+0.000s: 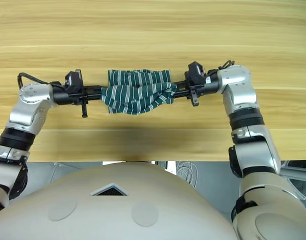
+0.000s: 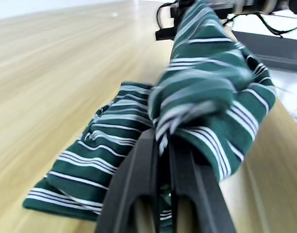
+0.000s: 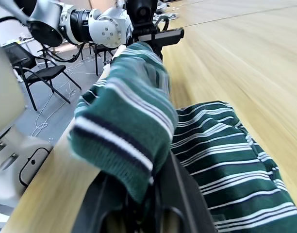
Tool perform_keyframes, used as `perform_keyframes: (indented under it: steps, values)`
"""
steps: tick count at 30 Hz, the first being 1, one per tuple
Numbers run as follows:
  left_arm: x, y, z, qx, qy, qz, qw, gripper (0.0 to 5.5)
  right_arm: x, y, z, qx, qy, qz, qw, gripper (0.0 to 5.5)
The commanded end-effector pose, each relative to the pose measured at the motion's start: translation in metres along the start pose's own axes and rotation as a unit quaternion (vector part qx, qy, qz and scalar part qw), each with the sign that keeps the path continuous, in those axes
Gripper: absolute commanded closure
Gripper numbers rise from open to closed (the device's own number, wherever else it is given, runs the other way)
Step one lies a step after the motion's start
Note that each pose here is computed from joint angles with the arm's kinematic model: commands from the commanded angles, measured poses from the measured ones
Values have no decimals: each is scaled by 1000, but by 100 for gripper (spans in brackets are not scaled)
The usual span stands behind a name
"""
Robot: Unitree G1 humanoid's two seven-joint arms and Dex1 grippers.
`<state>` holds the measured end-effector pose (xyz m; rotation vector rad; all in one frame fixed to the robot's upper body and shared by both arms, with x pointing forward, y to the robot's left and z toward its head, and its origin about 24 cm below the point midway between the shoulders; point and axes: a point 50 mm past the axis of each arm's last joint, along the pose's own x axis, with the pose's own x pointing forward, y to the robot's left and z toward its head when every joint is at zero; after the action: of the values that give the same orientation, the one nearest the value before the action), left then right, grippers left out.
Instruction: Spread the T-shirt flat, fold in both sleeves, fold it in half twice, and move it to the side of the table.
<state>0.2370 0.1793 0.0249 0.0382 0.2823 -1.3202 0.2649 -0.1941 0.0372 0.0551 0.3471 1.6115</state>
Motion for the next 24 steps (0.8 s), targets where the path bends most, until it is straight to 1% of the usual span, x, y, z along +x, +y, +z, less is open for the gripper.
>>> perform_keyframes:
  steps: [1,4,7,11,12,15,18,19,24]
  values:
    - [9,19,-2,-19,8,29,999,550,4,-19,-2,34,25,-14,999,524]
    - [19,24,-15,-38,28,44,998,550,7,-25,-15,60,48,-28,997,524]
    - [25,22,-33,-51,47,56,996,550,11,-27,-27,78,71,-50,993,524]
    - [26,21,-39,-43,56,69,995,550,13,-25,-42,84,109,-65,988,524]
    - [26,21,-42,-43,61,69,995,550,13,-24,-44,86,112,-65,988,488]
    - [25,19,-47,-43,70,76,994,550,12,-25,-43,92,102,-68,988,445]
    - [24,18,-47,-45,63,78,994,550,7,-26,-41,96,93,-78,988,388]
    - [23,18,-46,-46,60,78,994,520,6,-28,-39,98,83,-85,988,374]
    - [16,18,-46,-55,53,105,992,454,2,-33,-25,91,20,-103,990,296]
